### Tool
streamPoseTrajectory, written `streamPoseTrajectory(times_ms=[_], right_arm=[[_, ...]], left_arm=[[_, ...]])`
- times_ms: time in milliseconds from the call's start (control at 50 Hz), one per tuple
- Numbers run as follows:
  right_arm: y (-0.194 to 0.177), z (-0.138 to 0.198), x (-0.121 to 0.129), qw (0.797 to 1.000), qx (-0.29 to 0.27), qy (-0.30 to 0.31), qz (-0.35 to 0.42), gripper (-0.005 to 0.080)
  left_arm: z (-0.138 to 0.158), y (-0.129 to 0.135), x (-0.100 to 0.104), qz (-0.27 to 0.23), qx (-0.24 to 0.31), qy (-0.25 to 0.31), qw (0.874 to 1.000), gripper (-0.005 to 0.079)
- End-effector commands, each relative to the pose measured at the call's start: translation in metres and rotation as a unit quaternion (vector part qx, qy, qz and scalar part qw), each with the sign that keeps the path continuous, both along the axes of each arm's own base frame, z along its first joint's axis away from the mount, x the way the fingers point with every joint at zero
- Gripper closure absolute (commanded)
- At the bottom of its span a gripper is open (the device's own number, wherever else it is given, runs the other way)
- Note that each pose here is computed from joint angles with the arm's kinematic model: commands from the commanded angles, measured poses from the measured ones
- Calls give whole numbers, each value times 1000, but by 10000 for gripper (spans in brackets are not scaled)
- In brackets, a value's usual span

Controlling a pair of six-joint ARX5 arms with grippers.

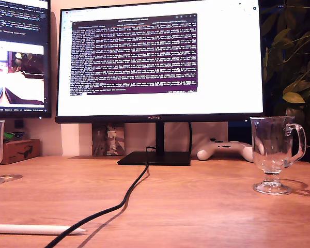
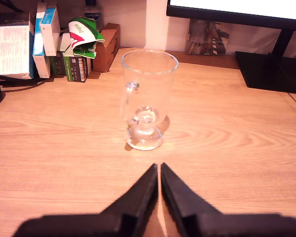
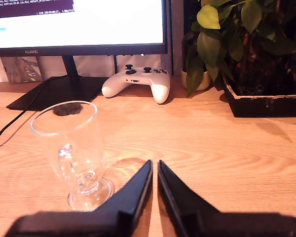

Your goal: Pick the small glass cups in front of you with each of your hands, and place them behind the white pen

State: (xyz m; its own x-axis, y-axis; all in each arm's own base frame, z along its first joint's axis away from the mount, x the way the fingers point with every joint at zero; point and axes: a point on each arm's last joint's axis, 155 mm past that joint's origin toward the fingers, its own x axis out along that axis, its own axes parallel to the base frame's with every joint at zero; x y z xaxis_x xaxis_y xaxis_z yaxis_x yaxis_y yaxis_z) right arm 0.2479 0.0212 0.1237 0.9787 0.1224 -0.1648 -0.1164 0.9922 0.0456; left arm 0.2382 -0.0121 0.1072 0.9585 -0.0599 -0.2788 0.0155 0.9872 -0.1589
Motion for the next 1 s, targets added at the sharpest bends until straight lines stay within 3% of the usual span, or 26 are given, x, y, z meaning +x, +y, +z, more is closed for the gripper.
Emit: streamPoseTrajectory(times_ms=[0,720,840,980], right_arm=[[-2,3,0,1000,-2,-7,-4,763],[0,3,0,1000,9,-7,0,763],[13,4,-2,994,108,8,20,763],[28,5,-5,968,244,39,39,763]], left_arm=[[-13,1,0,2,-2,11,1000,763],[-13,1,0,2,-2,11,1000,763],[-11,-3,0,-5,-12,9,1000,763],[-8,-17,-1,-23,-90,11,996,763]])
